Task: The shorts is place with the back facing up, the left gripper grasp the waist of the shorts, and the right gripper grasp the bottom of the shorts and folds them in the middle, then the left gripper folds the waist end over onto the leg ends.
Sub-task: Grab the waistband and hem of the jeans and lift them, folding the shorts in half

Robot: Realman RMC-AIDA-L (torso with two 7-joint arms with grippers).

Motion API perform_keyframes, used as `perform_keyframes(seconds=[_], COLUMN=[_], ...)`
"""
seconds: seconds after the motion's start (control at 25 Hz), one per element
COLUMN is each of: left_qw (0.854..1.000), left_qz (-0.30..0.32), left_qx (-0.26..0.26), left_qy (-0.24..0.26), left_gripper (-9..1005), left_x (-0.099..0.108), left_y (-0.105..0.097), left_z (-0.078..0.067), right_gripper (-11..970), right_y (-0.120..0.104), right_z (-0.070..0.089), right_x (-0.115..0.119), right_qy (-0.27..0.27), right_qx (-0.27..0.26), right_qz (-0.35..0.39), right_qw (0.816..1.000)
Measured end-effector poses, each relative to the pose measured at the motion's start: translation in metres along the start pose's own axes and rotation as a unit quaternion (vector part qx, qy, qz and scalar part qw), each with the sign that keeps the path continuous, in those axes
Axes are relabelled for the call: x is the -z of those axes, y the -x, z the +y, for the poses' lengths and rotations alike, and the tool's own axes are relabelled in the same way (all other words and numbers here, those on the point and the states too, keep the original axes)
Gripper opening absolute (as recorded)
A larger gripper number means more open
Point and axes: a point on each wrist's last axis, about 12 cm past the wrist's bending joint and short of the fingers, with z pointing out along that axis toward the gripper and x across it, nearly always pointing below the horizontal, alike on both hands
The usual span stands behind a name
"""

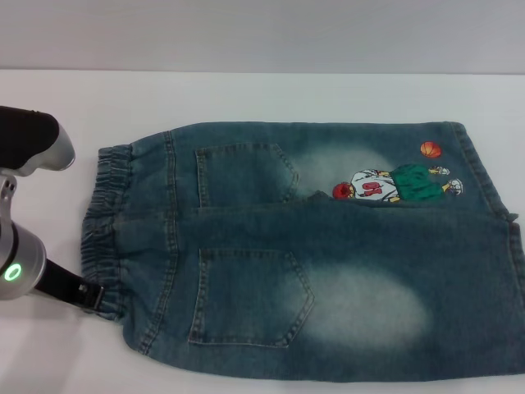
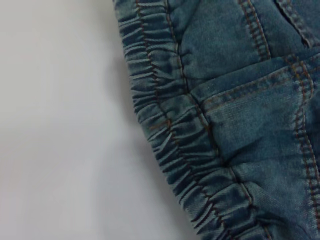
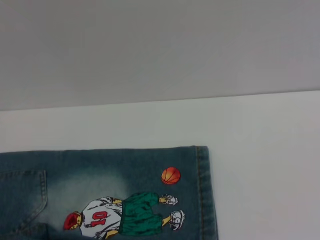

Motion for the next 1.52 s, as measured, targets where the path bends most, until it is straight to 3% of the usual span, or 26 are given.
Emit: perform_keyframes(seconds=[0.76, 1.2, 1.52], left_qw=[1.0, 1.0, 1.0], left_qz=[-0.017, -0.02, -0.021], left_qx=[-0.007, -0.017, -0.021], left_qy=[0.005, 0.007, 0.007], left_gripper=[33, 31, 29], left_x=[0.013, 0.016, 0.015], left_y=[0.004, 0.012, 0.014], left_z=[-0.002, -0.004, -0.005], right_gripper=[706, 705, 705], right_y=[-0.004, -0.038, -0.056], right_z=[0.003, 0.002, 0.011], right_x=[-0.007, -0.016, -0.033], right_qy=[0.015, 0.004, 0.038], right_qx=[-0.022, -0.07, -0.089], right_qz=[0.032, 0.141, 0.173], right_qw=[0.999, 0.988, 0.98])
